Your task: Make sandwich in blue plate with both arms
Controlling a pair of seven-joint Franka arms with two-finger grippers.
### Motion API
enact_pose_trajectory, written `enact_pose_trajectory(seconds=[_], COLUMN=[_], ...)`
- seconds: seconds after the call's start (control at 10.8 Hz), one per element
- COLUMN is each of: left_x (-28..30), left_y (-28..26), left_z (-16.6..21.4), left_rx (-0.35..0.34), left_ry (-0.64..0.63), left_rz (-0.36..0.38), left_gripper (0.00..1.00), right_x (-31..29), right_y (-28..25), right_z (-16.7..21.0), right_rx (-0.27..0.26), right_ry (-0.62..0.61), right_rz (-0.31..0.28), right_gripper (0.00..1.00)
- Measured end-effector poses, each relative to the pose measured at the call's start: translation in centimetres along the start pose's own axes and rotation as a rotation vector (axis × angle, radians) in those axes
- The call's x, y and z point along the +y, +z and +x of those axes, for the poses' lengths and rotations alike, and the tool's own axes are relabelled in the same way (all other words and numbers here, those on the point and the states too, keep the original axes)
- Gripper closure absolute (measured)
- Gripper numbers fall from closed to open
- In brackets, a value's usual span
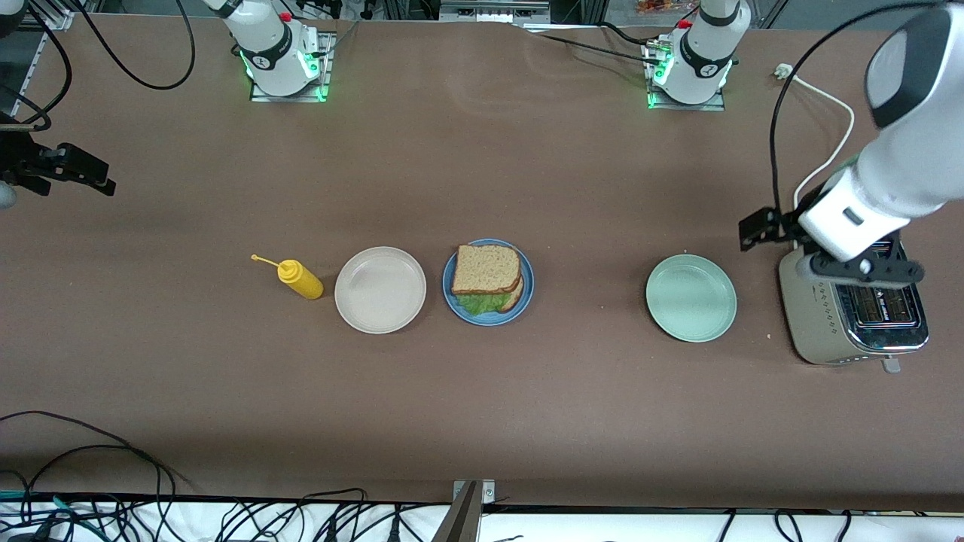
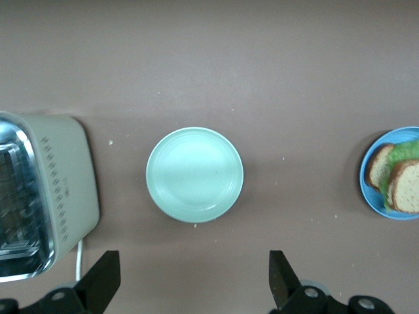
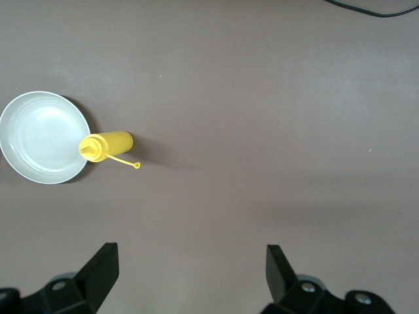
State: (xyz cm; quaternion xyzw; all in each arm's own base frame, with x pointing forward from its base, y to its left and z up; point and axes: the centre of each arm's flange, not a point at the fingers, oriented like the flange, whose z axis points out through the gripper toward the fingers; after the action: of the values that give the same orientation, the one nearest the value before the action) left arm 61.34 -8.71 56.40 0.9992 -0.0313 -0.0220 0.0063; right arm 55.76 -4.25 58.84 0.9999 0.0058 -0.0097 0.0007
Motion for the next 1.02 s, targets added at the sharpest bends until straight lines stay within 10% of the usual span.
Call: enact_pose_trajectory(seconds=[1.02], left_x=[-2.7], left_y=[-2.5], left_z=[-7.8], left_rx=[-0.057], left_ry=[0.027], left_rz=[0.014], left_gripper=[0.00], right_x=[0.0], right_y=[0.0], right_z=[0.0], right_rx=[0.000], right_ry=[0.000], right_rz=[0.000], right_gripper=[0.00])
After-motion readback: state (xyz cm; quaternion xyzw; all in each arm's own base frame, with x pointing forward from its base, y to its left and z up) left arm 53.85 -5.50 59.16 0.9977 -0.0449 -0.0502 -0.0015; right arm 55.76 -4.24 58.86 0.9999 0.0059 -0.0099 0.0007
